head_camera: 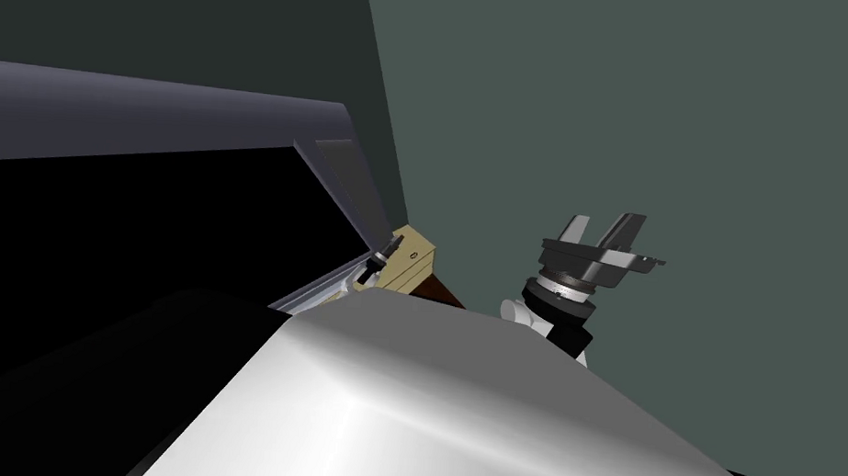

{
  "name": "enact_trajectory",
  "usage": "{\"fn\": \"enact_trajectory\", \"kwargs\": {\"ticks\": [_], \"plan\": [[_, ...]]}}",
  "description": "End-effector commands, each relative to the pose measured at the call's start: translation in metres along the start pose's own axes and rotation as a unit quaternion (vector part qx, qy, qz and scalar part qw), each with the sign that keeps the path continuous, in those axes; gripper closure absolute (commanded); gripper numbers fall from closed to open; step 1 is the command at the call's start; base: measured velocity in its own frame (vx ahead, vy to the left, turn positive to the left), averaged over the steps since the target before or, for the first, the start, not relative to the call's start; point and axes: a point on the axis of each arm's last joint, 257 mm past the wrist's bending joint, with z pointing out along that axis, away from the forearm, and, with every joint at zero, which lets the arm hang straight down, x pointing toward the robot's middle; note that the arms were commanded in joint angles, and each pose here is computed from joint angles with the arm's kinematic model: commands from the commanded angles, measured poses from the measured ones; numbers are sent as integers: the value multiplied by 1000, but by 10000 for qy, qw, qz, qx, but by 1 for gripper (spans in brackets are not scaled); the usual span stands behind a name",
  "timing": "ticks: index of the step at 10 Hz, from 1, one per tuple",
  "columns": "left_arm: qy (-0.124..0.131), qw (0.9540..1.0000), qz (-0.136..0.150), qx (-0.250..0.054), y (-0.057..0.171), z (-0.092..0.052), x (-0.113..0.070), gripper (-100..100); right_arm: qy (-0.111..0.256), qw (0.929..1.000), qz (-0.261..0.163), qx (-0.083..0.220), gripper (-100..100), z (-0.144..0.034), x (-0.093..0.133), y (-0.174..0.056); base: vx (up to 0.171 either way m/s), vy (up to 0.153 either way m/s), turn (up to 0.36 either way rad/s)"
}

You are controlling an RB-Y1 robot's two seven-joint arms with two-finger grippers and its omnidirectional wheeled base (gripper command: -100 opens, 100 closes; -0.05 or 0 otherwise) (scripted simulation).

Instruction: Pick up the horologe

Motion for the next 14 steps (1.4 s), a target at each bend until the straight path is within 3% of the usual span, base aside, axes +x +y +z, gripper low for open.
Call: {"fn": "enact_trajectory", "kwargs": {"ticks": [1,2,5,6,7,8,9,10,13,14], "plan": [[210,9995,201,-85,14,-2,11,-100,0,10000,0,0,0,0,0,0,36,-3,-185],[263,9993,180,-196,23,-7,16,-100,0,10000,0,0,0,0,0,0,35,2,-72],[688,9954,507,-435,53,-20,40,-100,0,10000,0,0,0,0,0,0,32,3,-114],[709,9951,499,-476,56,-22,42,-100,0,10000,0,0,0,0,0,0,26,1,-96],[892,9923,674,-525,66,-27,51,-100,0,10000,0,0,0,0,0,0,36,3,-145],[936,9916,658,-609,73,-32,54,-100,0,10000,0,0,0,0,0,0,31,6,-94],[1137,9877,823,-689,84,-39,64,-100,0,10000,0,0,0,0,0,0,29,4,-181],[1163,9871,814,-737,88,-42,66,-100,0,10000,0,0,0,0,0,0,23,8,-75],[1827,9693,1254,-1065,129,-77,98,-100,0,10000,0,0,0,0,0,0,40,11,-208],[1832,9691,1252,-1074,130,-77,98,-100,0,10000,0,0,0,0,0,0,34,19,-68]]}}
